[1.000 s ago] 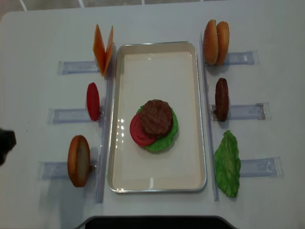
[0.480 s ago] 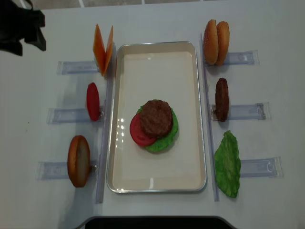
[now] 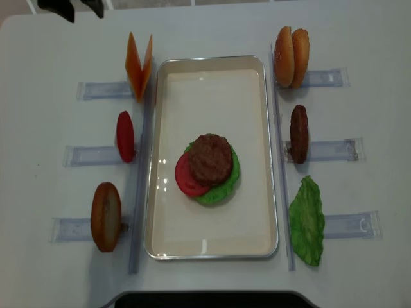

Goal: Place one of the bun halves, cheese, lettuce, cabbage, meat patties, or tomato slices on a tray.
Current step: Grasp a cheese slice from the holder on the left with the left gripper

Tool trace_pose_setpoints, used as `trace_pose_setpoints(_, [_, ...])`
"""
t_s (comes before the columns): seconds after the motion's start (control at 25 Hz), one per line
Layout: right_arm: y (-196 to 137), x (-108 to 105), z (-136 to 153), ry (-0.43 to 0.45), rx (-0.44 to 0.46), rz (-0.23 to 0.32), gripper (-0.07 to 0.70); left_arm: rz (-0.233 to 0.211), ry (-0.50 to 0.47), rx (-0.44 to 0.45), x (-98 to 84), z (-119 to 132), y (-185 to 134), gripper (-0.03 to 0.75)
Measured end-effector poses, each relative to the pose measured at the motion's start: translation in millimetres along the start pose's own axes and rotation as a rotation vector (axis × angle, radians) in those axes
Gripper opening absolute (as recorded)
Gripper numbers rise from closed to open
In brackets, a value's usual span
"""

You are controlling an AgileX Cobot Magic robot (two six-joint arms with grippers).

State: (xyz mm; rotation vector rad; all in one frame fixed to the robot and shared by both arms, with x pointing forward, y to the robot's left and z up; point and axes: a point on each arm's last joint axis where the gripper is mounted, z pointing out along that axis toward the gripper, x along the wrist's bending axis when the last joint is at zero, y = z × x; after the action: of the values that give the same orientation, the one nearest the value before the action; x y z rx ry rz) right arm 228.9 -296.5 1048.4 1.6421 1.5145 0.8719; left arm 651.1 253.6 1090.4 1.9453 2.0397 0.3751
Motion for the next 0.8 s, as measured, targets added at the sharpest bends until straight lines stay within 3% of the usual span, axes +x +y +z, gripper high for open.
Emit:
trace_pose_setpoints(0.16, [0,0,0,0.000,0.000,0.000,0.539,0.016,-0.022,0.007,-44.9,6,-6,0.502])
trace_pose_setpoints(0.28, [0,0,0,0.000,0.000,0.000,0.539,0.015,-0.029,0.026,-67.6,16,-12,0.502])
trace_pose_setpoints(0.52, [0,0,0,0.000,0.000,0.000,0.539,-0.028,0.000,0.041,-75.9,36,-13,0.502])
trace_pose_setpoints(0.8, [0,0,0,0.000,0.000,0.000,0.539,-0.038,0.003,0.056,-79.7,65,-11,0.502])
